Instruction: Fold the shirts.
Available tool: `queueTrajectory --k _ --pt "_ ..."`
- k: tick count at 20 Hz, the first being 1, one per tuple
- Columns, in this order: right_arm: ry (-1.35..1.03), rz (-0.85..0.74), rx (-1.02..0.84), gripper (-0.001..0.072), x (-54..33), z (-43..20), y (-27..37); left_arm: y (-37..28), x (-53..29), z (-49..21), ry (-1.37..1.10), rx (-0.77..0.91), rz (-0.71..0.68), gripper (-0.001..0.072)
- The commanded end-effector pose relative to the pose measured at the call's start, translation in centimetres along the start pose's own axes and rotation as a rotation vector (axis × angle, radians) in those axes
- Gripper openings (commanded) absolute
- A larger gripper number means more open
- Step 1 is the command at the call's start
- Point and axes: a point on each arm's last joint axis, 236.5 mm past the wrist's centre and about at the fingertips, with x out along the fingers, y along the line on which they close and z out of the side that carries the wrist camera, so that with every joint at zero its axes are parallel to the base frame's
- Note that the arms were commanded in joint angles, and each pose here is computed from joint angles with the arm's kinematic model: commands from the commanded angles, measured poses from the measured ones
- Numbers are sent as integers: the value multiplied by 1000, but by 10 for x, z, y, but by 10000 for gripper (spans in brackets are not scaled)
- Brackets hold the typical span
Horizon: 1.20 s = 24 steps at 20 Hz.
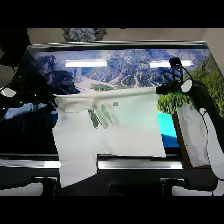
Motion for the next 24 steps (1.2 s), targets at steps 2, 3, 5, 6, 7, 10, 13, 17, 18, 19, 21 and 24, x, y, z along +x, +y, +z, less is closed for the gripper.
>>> queueTrajectory --k 2,3,5,6,7,10,13,17,18,19,21,24 --pt "-62 -35 59 56 13 9 -10 5 18 15 -48 5 9 24" --pt "-33 -26 58 57 15 2 -8 4 17 14 -43 6 7 24" --pt "5 -24 40 57 15 -7 -7 2 16 10 -27 7 0 24" --pt "24 -20 36 57 15 -11 -6 0 16 5 -7 8 -6 24" --pt "45 -14 34 57 15 -16 -4 -2 16 -1 18 8 -14 24" --pt "137 -13 -46 57 2 -34 -4 -11 10 -21 108 14 -47 23" --pt "315 -19 -229 57 -32 -67 -11 -24 -15 -46 212 46 -76 23" --pt "650 125 -233 56 -64 -149 13 12 -32 -131 535 -10 107 23" --pt "693 146 -238 56 -64 -164 16 15 -29 -147 575 -27 115 23" --pt "729 160 -233 57 -62 -178 19 17 -26 -161 604 -39 114 23" --pt "763 207 -199 57 -54 -196 30 23 -17 -177 622 -62 121 24" --pt "748 237 -168 303 -48 -196 39 15 -15 -178 624 -88 87 254"
